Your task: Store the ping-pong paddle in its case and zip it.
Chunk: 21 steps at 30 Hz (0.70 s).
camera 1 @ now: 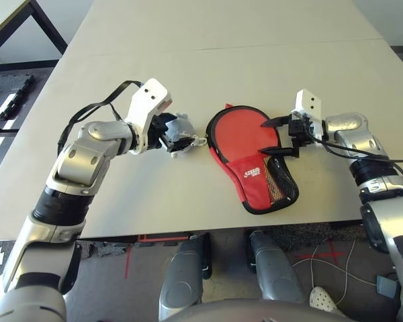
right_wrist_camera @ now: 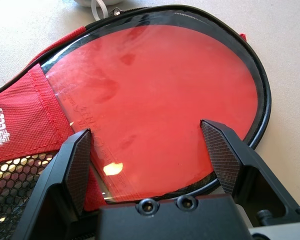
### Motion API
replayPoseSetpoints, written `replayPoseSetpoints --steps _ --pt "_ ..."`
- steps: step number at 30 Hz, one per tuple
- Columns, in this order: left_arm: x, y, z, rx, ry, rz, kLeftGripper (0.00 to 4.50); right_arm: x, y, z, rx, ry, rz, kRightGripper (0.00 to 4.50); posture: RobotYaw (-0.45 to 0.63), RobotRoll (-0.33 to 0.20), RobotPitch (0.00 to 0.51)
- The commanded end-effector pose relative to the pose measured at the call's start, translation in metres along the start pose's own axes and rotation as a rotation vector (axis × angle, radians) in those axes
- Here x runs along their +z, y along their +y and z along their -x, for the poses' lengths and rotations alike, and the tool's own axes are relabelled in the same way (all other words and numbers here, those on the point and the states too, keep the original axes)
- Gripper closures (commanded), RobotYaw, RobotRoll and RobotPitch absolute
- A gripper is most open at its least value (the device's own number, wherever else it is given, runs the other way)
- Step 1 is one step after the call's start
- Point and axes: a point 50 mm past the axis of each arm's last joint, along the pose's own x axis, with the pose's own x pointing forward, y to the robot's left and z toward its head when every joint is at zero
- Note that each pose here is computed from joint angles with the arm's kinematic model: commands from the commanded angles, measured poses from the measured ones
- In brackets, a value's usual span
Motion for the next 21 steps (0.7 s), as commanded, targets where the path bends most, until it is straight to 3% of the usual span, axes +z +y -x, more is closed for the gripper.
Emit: replayPoseSetpoints --steps 1,9,21 --pt "0.006 0.007 0.003 0.0 -0.038 0.144 0.0 -0.013 0.007 -0.003 0.013 0.046 -0.03 0.02 0.0 0.0 0.217" --pt "0.001 0.022 0.0 0.066 0.037 0.405 0.0 -0.014 0.009 -0.005 0.014 0.045 -0.027 0.02 0.0 0.0 0.223" --pt "-0.022 0.01 -0.01 0.034 0.215 0.514 0.0 -0.012 0.009 -0.006 0.0 0.037 -0.017 0.02 -0.01 0.0 0.231"
